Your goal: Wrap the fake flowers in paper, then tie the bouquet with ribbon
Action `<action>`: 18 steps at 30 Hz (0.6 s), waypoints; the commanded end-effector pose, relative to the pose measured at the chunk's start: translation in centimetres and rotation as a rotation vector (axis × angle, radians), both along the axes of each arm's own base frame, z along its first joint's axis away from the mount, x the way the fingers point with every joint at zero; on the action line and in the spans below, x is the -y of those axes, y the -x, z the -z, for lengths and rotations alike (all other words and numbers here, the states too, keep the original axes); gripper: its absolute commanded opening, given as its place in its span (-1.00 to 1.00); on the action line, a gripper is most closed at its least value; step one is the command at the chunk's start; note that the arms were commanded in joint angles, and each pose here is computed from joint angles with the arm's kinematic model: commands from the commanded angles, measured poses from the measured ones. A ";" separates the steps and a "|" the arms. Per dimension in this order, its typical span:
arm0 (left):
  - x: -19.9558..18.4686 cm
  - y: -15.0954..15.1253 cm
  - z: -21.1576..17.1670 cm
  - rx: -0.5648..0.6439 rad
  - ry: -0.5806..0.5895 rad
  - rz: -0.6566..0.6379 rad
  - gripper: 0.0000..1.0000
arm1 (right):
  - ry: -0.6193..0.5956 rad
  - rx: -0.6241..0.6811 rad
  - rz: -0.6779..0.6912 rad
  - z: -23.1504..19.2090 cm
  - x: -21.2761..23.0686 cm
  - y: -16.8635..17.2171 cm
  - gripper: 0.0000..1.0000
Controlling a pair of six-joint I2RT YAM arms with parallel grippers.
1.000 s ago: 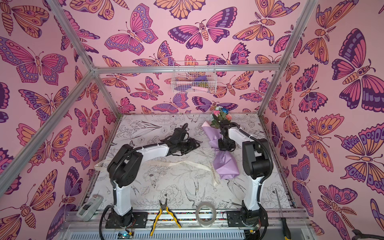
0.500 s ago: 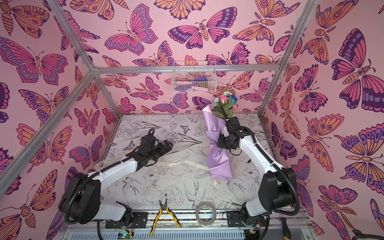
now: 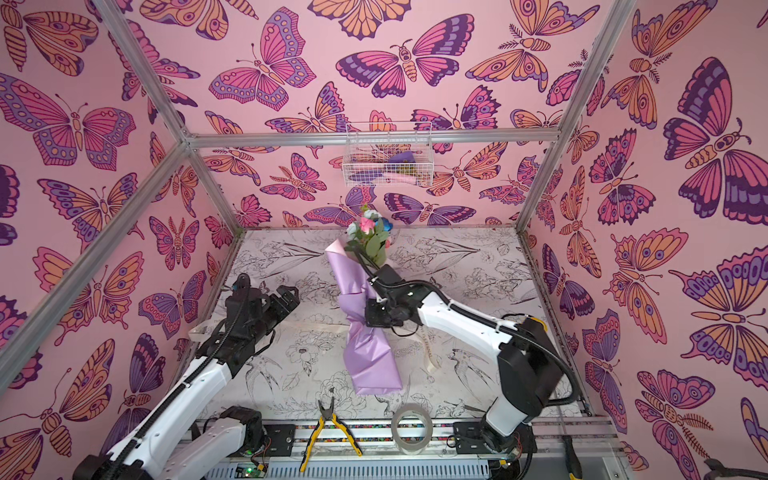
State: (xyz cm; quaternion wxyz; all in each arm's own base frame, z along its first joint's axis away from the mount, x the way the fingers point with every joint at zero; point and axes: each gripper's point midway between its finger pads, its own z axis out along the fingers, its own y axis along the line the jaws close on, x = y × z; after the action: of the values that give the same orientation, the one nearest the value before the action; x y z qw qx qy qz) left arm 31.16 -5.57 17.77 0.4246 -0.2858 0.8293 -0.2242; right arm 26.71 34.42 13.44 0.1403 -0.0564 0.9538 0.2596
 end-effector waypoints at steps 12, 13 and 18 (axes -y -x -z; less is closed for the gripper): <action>1.4 1.8 1.1 -0.104 0.017 0.108 0.91 | 0.101 -0.021 0.015 6.2 -6.6 -1.0 -1.00; 1.8 1.8 1.3 -0.113 0.031 0.130 0.93 | 0.119 -0.022 0.015 6.7 -6.5 -1.1 -1.00; 4.3 2.3 3.8 -0.182 0.120 0.225 0.99 | 0.160 -0.036 0.027 8.7 -6.3 -1.3 -1.00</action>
State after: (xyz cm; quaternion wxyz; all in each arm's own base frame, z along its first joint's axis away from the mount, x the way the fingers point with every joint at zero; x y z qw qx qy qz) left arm 29.47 -8.05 15.13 0.3369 -0.2518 0.8704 -0.2558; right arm 26.80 40.57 4.47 0.0998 -0.0601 0.9745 0.1919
